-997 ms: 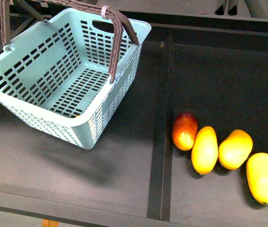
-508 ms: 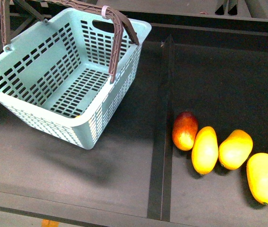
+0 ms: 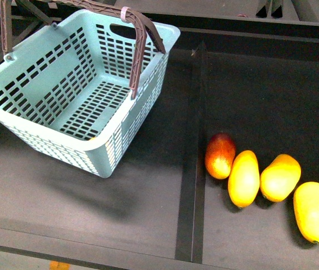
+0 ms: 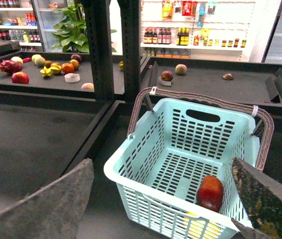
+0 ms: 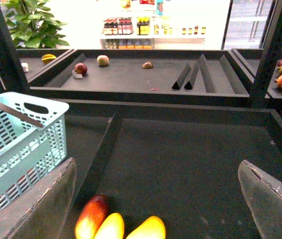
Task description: Pick lemon and mango into basket
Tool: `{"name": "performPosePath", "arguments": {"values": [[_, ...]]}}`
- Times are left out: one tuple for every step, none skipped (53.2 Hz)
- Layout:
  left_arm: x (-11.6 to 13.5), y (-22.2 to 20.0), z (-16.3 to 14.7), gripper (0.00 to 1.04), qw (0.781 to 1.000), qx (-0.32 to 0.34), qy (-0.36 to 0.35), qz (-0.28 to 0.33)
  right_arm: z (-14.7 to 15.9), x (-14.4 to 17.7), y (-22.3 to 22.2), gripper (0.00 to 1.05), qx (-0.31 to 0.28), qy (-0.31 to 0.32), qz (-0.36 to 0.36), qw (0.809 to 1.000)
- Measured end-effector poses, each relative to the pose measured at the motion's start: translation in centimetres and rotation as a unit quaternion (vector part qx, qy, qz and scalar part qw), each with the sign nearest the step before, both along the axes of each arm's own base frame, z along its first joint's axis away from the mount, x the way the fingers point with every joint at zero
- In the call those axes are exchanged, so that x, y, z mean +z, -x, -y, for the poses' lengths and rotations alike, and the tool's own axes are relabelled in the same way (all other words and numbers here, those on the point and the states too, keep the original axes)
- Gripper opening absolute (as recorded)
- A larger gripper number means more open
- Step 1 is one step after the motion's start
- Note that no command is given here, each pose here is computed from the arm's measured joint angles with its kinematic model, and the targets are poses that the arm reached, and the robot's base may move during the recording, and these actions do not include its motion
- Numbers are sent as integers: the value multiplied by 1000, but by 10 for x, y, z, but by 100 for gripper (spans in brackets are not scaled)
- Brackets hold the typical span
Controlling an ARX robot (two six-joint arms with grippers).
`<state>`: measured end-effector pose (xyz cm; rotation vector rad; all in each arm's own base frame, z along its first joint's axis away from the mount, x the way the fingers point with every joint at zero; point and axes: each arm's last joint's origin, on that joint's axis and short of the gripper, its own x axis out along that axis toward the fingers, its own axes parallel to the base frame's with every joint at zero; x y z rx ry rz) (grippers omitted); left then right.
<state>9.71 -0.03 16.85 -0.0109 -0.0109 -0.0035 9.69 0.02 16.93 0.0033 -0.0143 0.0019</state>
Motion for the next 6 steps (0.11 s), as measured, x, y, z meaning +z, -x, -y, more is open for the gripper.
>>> {"name": "performPosePath", "arguments": {"values": [[0,0,0,91,1000,0,0,0,0,0,0,96,0,0,0,1000],[0,0,0,96,1000,0,0,0,0,0,0,96,0,0,0,1000],[0,0,0,99,1000,0,-1,0,0,0,0,96,0,0,0,1000],[0,0,0,99,1000,0,-1,0,0,0,0,96,0,0,0,1000],[0,0,0,97,1000,0,-1,0,0,0,0,96,0,0,0,1000],[0,0,0,97,1000,0,-1,0,0,0,0,96,0,0,0,1000]]}}
